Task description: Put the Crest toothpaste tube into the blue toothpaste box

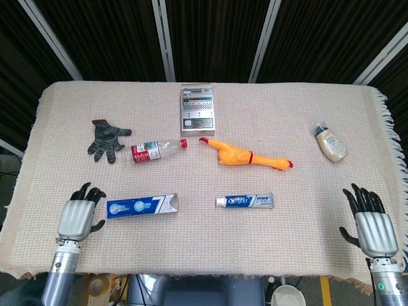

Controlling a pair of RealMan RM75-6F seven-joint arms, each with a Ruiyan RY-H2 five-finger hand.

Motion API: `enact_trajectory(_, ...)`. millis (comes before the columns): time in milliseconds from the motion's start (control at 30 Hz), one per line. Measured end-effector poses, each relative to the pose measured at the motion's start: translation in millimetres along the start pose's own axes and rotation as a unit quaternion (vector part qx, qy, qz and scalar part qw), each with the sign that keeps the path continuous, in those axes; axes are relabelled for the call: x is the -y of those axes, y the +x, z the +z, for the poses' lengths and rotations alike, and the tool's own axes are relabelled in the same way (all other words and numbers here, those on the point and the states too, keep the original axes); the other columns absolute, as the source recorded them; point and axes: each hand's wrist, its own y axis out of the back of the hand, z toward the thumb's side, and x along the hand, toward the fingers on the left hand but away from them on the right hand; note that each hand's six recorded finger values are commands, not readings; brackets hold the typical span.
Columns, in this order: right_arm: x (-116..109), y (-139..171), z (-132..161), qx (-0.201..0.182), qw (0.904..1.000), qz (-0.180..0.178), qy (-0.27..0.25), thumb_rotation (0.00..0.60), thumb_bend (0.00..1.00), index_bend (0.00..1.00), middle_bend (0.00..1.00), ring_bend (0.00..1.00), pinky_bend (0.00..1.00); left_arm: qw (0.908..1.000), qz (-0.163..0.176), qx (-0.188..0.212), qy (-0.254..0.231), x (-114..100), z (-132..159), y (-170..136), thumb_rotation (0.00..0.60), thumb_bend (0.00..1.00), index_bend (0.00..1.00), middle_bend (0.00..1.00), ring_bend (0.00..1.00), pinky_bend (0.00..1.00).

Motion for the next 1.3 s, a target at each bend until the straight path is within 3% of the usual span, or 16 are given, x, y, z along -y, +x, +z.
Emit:
enact_trajectory(267,-4,-3,-1,0.002,1.0,-0.005,-0.004,0.6,0.24,0.11,0.04,0.08,0.1,0.9992,-0.012,0.033,0.019,11,24,-6,0.6,0.17,0.33,0.27,0.13,0.27)
enact_trajectory(867,-5,4,-7,0.004,1.0,-0.006,-0.004,0.6,0.24,0.11,0.04,0.08,0.1,0.9996,-0.002,0.019,0.02,17,28,12,0.6,0.17,0.33,0.28,0.14,0.27)
enact_trajectory(1300,2,4,-16,0.014,0.9999,0.006,-0.008,0.6,0.24,0.11,0.04,0.09,0.1,0.9989,0.003,0.039,0.026,26,64,24,0.6,0.17,0.35,0.3,0.17,0.27)
